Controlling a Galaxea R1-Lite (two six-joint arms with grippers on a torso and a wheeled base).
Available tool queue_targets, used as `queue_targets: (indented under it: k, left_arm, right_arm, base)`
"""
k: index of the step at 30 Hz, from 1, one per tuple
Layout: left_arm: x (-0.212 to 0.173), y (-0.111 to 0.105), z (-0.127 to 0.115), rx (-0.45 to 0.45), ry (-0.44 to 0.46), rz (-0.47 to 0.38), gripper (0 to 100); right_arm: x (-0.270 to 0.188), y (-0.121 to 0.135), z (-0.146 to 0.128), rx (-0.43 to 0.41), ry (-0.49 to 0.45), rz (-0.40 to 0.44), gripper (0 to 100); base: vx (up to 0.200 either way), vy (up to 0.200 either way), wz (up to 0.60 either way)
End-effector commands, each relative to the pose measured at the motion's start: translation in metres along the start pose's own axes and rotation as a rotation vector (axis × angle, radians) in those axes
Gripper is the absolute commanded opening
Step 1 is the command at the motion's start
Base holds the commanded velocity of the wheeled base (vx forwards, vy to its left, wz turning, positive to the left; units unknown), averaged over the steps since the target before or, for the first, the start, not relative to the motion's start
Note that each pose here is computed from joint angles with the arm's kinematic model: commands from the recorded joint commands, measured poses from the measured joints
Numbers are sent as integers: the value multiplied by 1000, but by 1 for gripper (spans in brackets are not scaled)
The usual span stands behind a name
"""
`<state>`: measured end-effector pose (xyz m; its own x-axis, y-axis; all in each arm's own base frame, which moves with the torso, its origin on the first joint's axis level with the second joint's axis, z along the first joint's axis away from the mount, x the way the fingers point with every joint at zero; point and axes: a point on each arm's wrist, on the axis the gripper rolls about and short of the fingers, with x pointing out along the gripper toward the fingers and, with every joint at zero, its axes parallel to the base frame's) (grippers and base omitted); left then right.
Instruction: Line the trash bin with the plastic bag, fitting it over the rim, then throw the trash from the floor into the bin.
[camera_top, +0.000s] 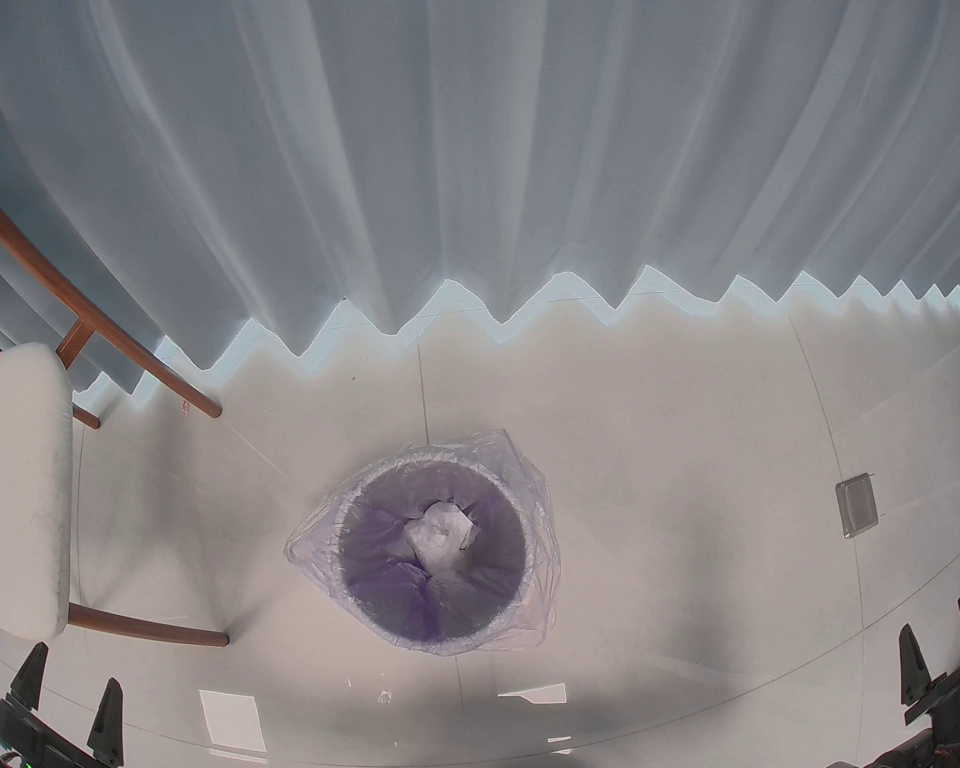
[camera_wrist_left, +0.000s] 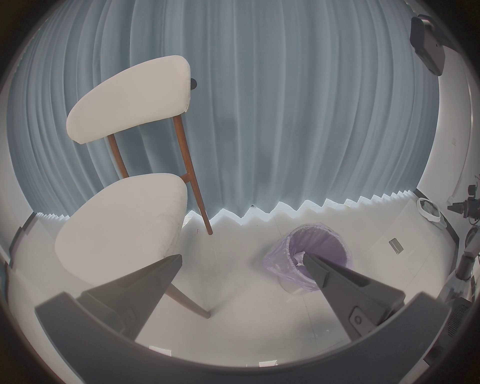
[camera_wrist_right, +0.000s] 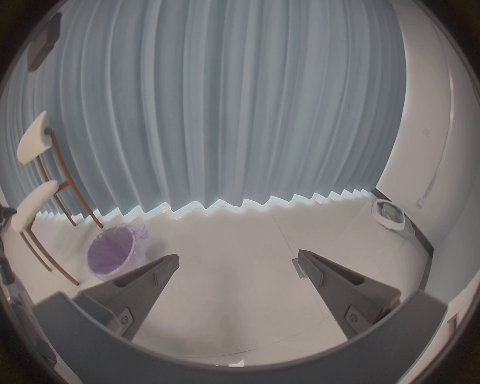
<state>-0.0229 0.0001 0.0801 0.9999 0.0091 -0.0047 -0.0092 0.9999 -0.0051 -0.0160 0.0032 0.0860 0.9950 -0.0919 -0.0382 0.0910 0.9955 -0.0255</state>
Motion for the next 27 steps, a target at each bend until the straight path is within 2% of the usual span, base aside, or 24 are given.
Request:
queue_targets:
  k: [1, 2, 7, 11, 15, 27]
  left_arm:
    - [0, 0, -4, 0, -2, 0, 100]
    - [0, 0, -4, 0, -2, 0, 100]
    - [0, 0, -4, 0, -2, 0, 100]
    - [0, 0, -4, 0, -2, 0, 100]
    - [0, 0, -4, -1, -2, 0, 100]
    - [0, 0, -4, -1, -2, 0, 100]
  right_arm:
    - [1, -3, -5, -33, 17, 237, 100]
    - [2, -3, -5, -33, 19, 238, 100]
    - [2, -6, -8, 62, 57, 76, 100]
    - [1, -5, -9, 16, 51, 79, 100]
    - [1, -5, -9, 14, 49, 105, 100]
    - [1, -5, -9, 9, 49, 105, 100]
  base:
    - [0, 0, 0]
    - [0, 0, 0]
    - [0, 0, 0]
    - [0, 0, 0]
    - [0, 0, 0]
    - [0, 200, 0]
